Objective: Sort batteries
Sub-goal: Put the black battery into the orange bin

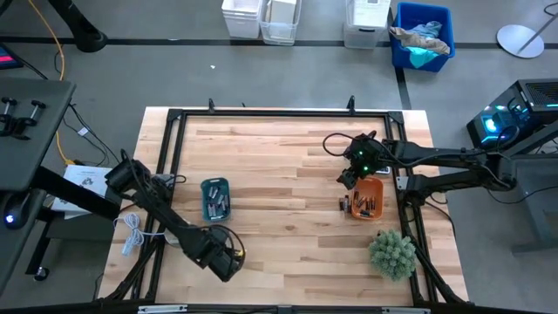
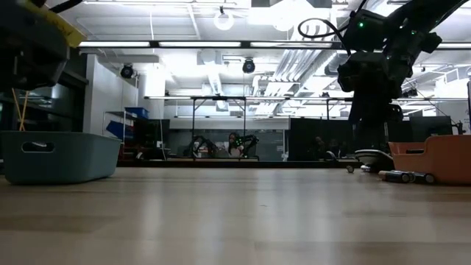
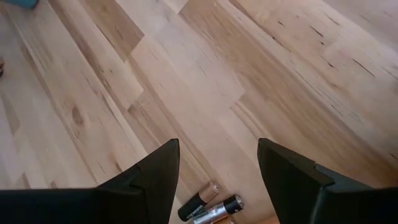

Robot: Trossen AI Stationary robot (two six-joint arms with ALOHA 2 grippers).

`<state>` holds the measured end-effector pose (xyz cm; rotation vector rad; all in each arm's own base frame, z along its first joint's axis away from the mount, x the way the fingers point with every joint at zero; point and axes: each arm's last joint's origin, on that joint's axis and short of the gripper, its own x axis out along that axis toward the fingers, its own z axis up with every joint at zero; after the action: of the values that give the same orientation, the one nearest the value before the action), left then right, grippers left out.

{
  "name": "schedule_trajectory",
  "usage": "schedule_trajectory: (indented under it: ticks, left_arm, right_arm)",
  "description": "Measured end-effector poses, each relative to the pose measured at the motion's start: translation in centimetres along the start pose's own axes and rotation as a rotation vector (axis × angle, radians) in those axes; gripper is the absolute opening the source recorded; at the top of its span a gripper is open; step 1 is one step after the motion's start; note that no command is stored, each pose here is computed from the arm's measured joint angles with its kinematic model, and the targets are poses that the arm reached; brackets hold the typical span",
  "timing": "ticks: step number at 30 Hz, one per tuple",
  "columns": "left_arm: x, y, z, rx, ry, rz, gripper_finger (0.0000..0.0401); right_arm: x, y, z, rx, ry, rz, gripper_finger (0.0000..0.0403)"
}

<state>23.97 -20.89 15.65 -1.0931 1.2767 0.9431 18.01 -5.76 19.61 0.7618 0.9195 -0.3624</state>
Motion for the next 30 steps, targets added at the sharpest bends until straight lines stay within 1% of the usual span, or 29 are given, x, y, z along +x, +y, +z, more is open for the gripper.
schedule_trajectory:
  ticks: [9,13,18,19,21,24,25,28,30]
  left_arm:
    - [0.7,0.1,-0.6,0.036,0.007,0.014,0.0161]
    - [1.7,0.1,-0.7,0.037,0.000,0.046,0.0161]
    - [1.9,0.0,-0.7,0.047,0.010,0.059,0.0155]
    - [2.0,0.0,-0.7,0.051,0.010,0.061,0.0147]
    - [2.0,0.1,-0.6,0.051,0.011,0.066,0.0113]
    - [2.0,0.1,-0.7,0.052,0.008,0.061,0.0034]
    - [2.0,0.0,-0.6,0.052,0.004,0.055,0.0027]
    - [1.2,-0.2,-0.3,0.072,-0.015,0.001,0.0027]
    - [-0.9,-0.5,0.6,0.083,-0.089,-0.062,0.0027]
  right_arm:
    - [0.0,0.0,0.0,0.019,-0.003,0.002,0.0210]
    - [0.0,0.0,0.1,0.018,-0.010,-0.008,0.0210]
    - [0.0,0.0,0.1,0.017,-0.017,-0.005,0.0210]
    - [0.0,0.0,0.1,0.018,-0.018,-0.004,0.0210]
    - [0.0,0.0,0.1,0.019,-0.019,-0.004,0.0210]
    - [0.0,0.0,0.1,0.018,-0.019,-0.004,0.0210]
    - [0.0,0.0,0.1,0.018,-0.019,-0.004,0.0210]
    - [0.0,0.1,0.1,0.018,-0.013,0.019,0.0210]
    - [-0.2,0.3,0.2,0.023,-0.018,0.055,0.0210]
